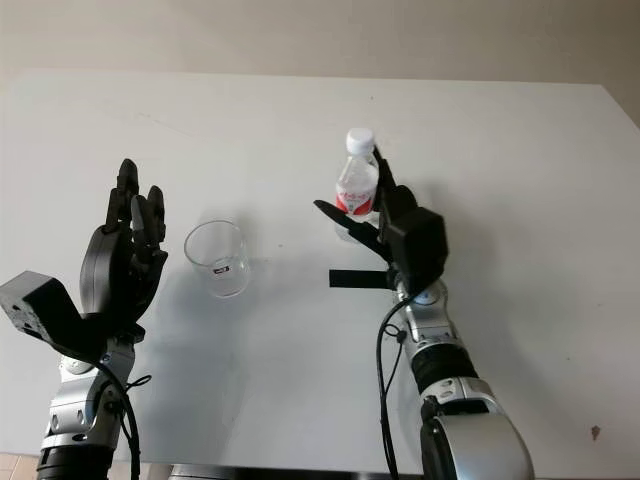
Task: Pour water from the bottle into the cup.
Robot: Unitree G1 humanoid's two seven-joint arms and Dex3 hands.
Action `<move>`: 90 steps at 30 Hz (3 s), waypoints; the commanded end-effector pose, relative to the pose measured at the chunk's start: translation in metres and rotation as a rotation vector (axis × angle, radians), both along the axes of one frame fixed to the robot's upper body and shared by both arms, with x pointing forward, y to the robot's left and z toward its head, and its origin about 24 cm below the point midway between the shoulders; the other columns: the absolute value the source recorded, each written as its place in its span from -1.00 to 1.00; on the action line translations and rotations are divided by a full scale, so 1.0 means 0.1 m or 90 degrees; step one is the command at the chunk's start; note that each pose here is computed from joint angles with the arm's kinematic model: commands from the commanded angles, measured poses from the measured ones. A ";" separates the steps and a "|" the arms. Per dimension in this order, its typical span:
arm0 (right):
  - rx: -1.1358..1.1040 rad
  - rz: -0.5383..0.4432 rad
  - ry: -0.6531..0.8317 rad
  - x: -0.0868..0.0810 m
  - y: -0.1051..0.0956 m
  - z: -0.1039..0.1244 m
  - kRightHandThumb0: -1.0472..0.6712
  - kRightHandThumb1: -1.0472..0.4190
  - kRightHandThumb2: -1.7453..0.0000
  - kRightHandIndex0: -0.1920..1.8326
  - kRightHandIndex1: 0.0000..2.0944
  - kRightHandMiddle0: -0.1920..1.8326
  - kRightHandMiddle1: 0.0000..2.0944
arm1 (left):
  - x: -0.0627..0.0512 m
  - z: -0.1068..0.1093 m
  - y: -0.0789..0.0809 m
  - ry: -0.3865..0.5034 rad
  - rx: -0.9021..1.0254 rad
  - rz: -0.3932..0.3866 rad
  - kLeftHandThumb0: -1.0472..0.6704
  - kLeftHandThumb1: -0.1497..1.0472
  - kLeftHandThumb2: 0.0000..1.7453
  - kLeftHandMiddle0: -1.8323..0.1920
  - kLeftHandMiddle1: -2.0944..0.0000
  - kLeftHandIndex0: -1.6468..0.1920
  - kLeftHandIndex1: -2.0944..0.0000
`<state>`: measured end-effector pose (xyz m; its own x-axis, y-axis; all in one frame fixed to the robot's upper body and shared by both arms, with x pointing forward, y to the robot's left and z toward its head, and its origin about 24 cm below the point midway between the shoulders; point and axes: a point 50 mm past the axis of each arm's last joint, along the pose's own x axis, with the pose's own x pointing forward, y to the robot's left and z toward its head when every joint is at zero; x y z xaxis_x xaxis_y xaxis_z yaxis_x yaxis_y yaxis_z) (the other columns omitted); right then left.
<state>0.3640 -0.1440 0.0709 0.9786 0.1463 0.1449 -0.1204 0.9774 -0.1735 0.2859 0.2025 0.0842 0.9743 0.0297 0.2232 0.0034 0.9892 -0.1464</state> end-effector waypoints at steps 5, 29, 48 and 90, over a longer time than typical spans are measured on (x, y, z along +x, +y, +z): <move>-0.041 0.024 -0.015 0.11 0.10 0.13 -0.18 -0.85 0.94 -0.75 0.71 -0.69 0.84 | 0.00 0.03 -0.03 -0.015 0.002 -0.001 -0.60 1.00 -0.17 0.94 0.95 0.98 0.95; -0.468 0.025 -0.288 0.23 0.28 0.67 0.03 -1.00 0.84 0.24 1.00 -0.02 1.00 | 0.00 0.04 -0.02 -0.016 0.003 0.010 -0.62 1.00 -0.17 0.93 0.95 0.97 0.95; -0.589 0.033 -0.404 0.27 0.38 0.92 0.01 -0.99 0.90 0.19 1.00 -0.06 1.00 | -0.01 0.01 -0.06 -0.011 0.007 0.010 -0.64 1.00 -0.15 0.93 0.95 0.97 0.95; -0.749 0.005 -0.648 0.23 0.75 1.15 -0.03 -0.98 0.93 0.33 1.00 -0.04 1.00 | -0.01 -0.02 -0.10 -0.012 -0.008 0.015 -0.67 1.00 -0.15 0.93 0.95 0.96 0.95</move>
